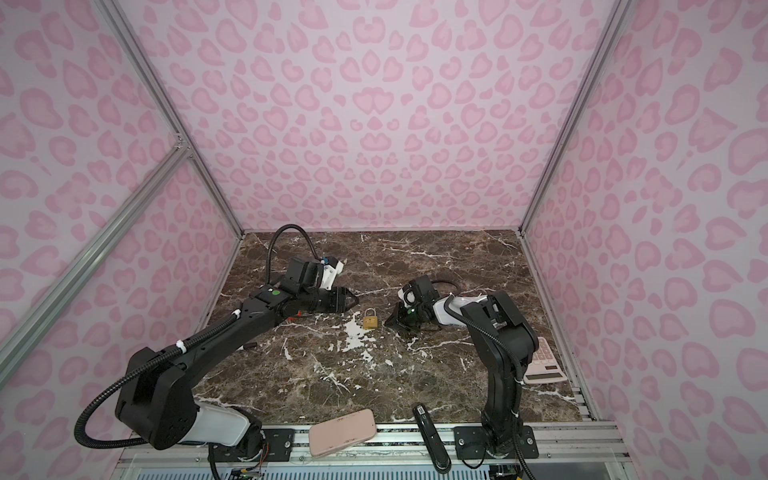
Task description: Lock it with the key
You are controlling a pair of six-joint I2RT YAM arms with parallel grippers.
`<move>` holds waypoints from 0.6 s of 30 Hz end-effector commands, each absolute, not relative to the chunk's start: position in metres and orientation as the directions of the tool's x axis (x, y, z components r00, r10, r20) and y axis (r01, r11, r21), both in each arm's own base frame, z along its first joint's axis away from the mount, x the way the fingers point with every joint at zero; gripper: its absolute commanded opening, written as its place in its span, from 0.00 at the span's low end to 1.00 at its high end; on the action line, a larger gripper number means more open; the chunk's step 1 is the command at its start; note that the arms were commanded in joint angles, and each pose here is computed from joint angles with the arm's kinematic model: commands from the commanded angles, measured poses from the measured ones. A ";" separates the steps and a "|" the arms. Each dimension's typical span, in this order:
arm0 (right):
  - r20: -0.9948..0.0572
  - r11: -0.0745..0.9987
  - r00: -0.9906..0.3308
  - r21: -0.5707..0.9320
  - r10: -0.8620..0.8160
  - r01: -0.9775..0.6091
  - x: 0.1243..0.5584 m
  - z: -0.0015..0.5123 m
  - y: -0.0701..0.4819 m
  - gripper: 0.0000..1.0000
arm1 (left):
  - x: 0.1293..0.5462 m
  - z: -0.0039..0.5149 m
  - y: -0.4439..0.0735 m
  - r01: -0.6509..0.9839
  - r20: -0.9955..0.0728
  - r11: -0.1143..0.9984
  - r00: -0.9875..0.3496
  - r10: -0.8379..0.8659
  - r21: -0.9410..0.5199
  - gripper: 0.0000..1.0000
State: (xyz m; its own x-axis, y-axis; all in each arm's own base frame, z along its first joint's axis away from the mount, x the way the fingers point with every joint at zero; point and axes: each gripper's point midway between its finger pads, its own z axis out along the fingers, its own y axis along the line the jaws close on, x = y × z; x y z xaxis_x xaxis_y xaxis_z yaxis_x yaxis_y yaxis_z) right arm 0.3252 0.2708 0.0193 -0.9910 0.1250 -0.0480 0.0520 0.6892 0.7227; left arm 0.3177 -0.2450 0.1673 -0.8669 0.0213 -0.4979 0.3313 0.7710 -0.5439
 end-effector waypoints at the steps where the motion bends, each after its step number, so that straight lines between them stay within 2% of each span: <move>1: -0.048 0.718 -0.984 0.691 0.171 0.091 0.327 0.014 0.261 0.16 | 0.319 0.176 -0.245 0.349 -0.520 0.763 -0.854 0.019 -0.545 0.51; 18: -0.049 0.677 -0.972 0.726 0.230 0.124 0.349 0.008 0.268 0.17 | 0.317 0.177 -0.231 0.324 -0.512 0.767 -0.859 -0.006 -0.554 0.51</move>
State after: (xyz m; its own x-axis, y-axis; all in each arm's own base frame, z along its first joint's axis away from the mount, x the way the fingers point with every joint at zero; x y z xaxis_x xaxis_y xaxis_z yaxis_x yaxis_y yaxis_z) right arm 0.3481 0.2723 0.0189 -0.9761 0.2081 -0.0619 0.0920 0.6546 0.7504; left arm 0.3207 -0.2317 0.1758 -0.8590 -0.0128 -0.5118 0.3164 0.7727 -0.5503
